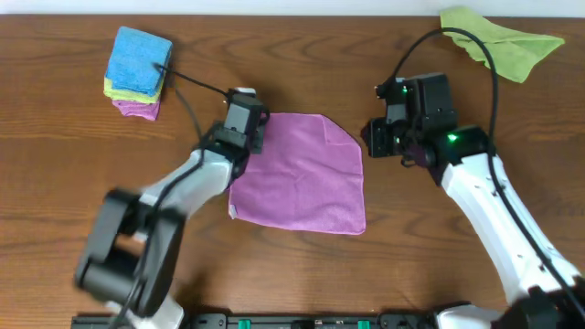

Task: Fold the cloth

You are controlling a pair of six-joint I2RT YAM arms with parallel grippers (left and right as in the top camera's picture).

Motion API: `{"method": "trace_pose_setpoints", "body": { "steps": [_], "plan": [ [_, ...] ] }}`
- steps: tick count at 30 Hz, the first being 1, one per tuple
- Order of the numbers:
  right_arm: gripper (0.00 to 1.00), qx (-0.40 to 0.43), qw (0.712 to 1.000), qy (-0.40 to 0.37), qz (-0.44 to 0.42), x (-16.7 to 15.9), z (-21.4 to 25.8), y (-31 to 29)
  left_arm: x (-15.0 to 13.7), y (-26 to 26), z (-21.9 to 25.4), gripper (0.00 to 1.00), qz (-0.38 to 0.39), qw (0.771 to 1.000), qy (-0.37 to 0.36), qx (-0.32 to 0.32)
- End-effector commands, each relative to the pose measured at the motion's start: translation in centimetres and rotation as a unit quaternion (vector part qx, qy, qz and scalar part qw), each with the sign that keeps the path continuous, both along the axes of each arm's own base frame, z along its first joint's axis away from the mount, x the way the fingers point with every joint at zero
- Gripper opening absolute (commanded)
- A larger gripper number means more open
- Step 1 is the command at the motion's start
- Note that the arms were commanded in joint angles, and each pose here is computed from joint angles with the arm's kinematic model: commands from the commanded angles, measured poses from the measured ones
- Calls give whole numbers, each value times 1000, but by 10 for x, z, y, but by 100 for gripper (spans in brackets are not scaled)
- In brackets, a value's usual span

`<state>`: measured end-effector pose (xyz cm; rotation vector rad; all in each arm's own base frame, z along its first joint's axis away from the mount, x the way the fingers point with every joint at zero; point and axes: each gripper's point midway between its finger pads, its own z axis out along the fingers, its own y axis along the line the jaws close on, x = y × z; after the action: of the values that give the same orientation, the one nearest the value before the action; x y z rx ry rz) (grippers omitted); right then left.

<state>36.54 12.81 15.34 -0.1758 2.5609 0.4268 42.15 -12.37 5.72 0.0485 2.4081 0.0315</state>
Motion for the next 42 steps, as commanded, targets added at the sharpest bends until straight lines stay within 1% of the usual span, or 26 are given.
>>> {"method": "trace_pose_setpoints", "body": {
  "steps": [1, 3, 6, 7, 9, 11, 13, 19, 22, 28, 35, 42],
  "plan": [
    [47, -3, 1000, -6, 6, 10, -7, 3, -11, 6, 38, 5, 43, 998, -11, -42],
    [47, -4, 1000, -14, 14, 18, -12, 9, -31, 13, 40, 6, 65, 997, 20, -48],
    [49, -8, 999, -24, 33, 29, -25, 23, -70, 20, 19, 6, 90, 989, 101, -55],
    [49, -14, 999, -25, 35, 32, -30, 26, -77, 19, 11, 6, 89, 987, 117, -60],
    [50, -39, 999, -23, 29, 36, -43, 26, -95, 15, -11, 6, 78, 983, 147, -75],
    [50, -49, 998, -16, 32, 37, -55, 30, -112, 16, -33, 6, 86, 978, 167, -92],
    [51, -53, 998, -9, 37, 36, -64, 34, -121, 10, -46, 6, 80, 974, 177, -115],
    [50, -56, 998, -3, 40, 39, -76, 38, -131, 4, -54, 6, 74, 969, 191, -136],
    [52, -56, 997, -3, 43, 41, -82, 42, -135, -4, -54, 6, 61, 965, 203, -154],
    [57, -67, 996, -8, 55, 45, -102, 58, -138, -10, -55, 6, 51, 966, 205, -150],
    [63, -125, 991, -31, 33, 57, -118, 54, -140, -12, -55, 6, 48, 966, 207, -148],
    [64, -134, 990, -39, 25, 67, -136, 54, -141, -11, -56, 6, 49, 965, 210, -147]
  ]
}}
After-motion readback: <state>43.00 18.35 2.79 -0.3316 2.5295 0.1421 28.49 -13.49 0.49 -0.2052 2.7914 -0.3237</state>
